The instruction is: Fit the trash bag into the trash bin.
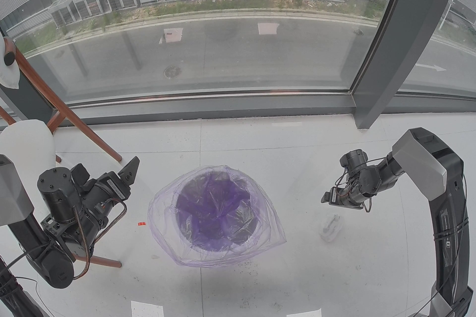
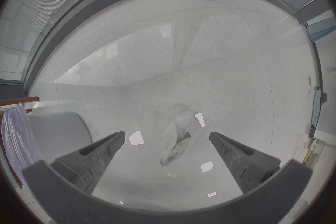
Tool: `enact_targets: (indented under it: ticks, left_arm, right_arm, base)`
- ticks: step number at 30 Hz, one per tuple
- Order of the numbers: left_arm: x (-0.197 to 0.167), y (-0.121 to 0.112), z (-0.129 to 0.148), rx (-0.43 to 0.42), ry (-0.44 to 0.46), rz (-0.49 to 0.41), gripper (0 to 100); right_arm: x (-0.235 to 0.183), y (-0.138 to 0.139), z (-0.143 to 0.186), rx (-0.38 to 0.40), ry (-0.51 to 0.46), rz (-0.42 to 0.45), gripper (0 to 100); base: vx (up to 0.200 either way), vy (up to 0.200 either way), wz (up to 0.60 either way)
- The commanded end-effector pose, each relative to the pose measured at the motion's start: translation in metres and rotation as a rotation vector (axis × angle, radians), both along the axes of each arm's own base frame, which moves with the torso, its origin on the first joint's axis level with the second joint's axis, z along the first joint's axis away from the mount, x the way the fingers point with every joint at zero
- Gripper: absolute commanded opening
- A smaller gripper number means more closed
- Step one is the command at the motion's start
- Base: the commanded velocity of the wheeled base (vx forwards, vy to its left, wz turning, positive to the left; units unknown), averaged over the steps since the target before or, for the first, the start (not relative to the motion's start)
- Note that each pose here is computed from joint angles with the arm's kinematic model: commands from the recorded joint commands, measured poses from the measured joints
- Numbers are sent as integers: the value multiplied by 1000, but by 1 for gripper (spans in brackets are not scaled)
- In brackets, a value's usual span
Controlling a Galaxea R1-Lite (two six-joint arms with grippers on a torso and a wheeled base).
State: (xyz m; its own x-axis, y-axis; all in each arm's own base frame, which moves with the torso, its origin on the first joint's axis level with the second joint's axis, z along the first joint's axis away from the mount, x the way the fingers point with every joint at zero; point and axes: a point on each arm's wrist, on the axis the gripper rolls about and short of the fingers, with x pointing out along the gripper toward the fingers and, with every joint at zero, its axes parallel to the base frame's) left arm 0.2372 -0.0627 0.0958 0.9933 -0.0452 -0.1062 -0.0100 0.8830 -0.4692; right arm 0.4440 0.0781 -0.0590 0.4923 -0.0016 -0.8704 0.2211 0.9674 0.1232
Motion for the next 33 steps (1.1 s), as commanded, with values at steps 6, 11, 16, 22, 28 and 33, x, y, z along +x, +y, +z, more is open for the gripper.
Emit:
enact_targets:
  ticks: [6, 11, 16, 22, 28, 33]
  left_arm:
    - [-3, -1, 6, -12, -34, -7, 100]
    - [-1, -1, 7, -13, -39, -2, 100]
    - [7, -3, 2, -4, -28, 40, 100]
    - [16, -5, 11, -18, -82, 77, 100]
    - [17, -5, 13, 2, -90, 73, 100]
    - [16, -5, 13, 7, -90, 73, 100]
  right_arm:
    - [23, 4, -9, 2, -55, 4, 100]
    - [26, 5, -18, -6, -52, 16, 100]
    - [34, 6, -28, -12, -66, 24, 100]
    - [54, 10, -34, -2, -133, 27, 100]
    - [69, 10, -35, 2, -182, 21, 100]
    - [72, 10, -44, -1, -184, 16, 100]
  base:
    - [-200, 0, 0]
    - [-200, 0, 0]
    - [-40, 0, 0]
    - [0, 0, 0]
    - [0, 0, 0]
    - [0, 0, 0]
